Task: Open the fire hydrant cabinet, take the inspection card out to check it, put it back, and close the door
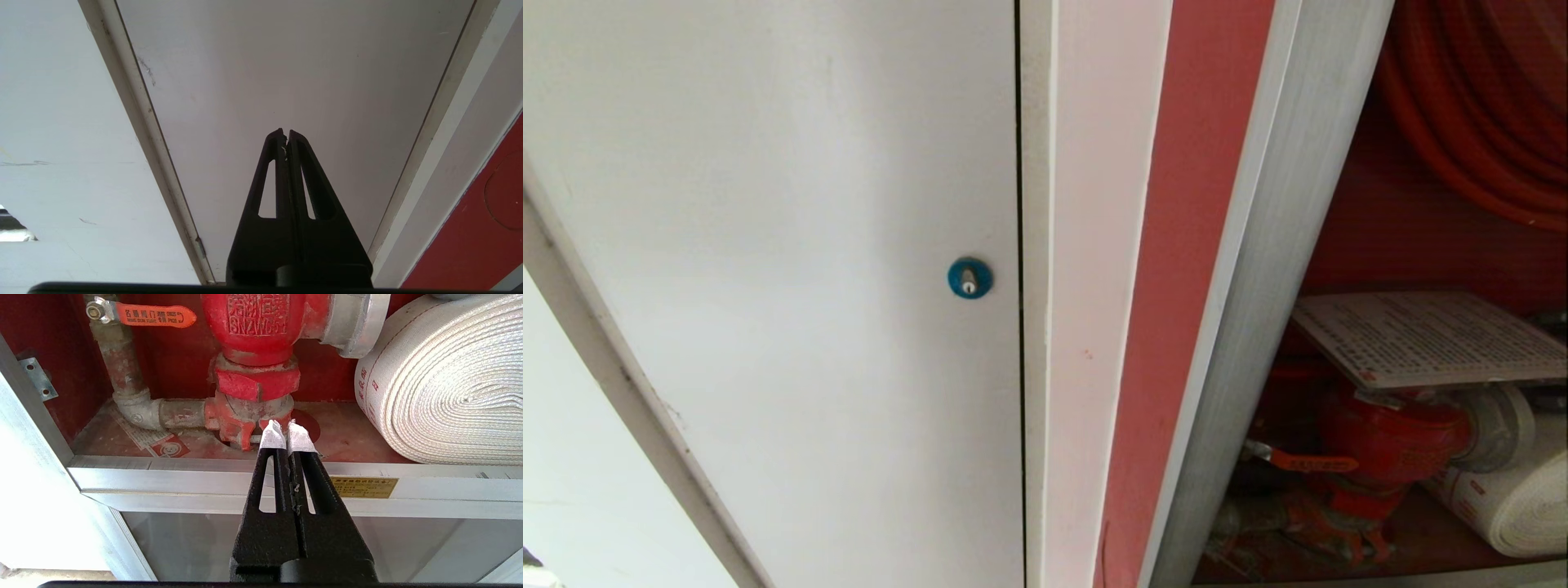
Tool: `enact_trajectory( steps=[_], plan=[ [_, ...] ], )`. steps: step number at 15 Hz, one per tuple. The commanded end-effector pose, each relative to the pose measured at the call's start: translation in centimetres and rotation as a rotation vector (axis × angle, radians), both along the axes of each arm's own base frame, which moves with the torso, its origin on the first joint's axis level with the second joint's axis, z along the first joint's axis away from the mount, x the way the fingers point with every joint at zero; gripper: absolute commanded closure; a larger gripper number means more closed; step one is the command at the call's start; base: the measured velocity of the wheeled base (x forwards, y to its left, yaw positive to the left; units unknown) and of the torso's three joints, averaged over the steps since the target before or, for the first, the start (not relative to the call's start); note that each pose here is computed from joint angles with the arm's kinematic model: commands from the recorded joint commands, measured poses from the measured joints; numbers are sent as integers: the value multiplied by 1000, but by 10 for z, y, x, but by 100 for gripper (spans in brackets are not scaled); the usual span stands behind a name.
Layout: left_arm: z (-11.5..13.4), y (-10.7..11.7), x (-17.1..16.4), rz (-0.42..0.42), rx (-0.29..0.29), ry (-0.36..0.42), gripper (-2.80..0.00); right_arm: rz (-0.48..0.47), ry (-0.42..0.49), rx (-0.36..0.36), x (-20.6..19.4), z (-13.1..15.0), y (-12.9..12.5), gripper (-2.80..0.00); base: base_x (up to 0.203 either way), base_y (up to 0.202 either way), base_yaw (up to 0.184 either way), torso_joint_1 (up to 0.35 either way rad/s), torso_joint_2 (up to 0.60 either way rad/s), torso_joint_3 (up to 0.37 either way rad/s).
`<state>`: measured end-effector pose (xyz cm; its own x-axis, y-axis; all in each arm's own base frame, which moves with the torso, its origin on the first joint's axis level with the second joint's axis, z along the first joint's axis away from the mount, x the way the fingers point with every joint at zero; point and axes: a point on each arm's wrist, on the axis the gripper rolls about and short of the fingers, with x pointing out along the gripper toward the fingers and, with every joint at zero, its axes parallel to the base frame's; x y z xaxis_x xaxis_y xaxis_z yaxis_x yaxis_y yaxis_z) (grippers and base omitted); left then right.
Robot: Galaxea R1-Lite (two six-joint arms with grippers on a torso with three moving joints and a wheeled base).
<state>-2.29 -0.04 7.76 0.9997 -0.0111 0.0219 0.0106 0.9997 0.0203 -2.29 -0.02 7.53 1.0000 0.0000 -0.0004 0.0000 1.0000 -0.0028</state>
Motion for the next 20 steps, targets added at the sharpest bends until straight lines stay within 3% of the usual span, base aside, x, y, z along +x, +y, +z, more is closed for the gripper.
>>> enact_trajectory(
  steps=[1, 20],
  plan=[
    [-2, 0, 1, 0, 0, 7, 0, 0, -2, 0, 0, 0, 0, 0, 0, 0, 0, 0, 0, 0],
    [-2, 0, 1, 0, 0, 7, 0, 0, -1, -5, 0, 0, 0, 0, 0, 0, 0, 0, 0, 0]
  ],
)
